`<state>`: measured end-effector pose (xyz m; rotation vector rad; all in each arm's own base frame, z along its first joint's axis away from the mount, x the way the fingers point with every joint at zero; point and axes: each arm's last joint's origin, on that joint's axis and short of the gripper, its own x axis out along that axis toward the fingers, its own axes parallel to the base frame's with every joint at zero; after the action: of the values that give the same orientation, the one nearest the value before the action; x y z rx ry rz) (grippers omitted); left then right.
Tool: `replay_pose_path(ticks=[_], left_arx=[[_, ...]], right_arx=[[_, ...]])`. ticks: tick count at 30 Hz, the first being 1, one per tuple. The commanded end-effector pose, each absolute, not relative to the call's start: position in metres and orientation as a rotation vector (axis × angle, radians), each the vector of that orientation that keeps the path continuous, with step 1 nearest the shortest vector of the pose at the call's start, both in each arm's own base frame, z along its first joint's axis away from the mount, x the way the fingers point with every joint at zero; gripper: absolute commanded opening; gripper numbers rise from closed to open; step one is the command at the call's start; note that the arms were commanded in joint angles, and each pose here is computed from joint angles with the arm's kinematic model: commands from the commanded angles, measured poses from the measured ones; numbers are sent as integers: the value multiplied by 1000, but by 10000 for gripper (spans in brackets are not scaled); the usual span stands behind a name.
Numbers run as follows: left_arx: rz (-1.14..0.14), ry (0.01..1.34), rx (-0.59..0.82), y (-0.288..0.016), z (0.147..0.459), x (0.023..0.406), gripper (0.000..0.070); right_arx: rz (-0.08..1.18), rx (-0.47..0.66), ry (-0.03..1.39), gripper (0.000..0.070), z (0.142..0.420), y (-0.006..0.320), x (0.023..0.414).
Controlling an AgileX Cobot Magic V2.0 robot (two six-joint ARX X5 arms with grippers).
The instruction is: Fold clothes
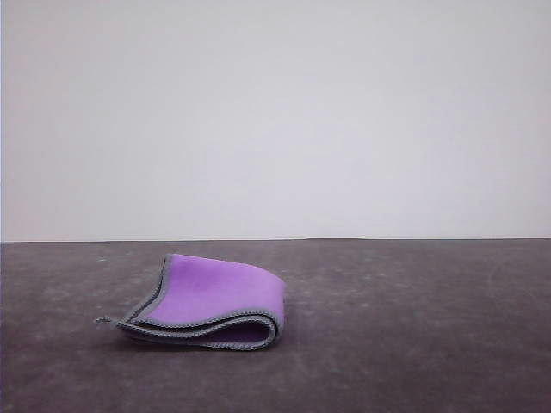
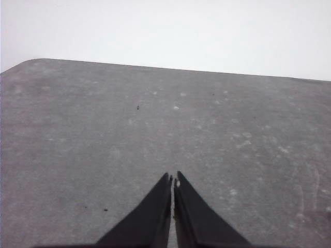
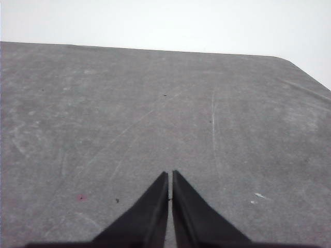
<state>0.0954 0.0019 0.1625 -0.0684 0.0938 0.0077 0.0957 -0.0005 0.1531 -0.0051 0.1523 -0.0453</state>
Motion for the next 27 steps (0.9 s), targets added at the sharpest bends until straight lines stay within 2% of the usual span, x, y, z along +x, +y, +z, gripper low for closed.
replay_pose_path(ticks=[1,27], left_arx=[[10,101,-55,2,157,97,0],[10,101,-55,2,157,97,0]], right_arx=[[-49,-6,149,12,152,-1,96],[-49,-6,149,12,152,-1,96]])
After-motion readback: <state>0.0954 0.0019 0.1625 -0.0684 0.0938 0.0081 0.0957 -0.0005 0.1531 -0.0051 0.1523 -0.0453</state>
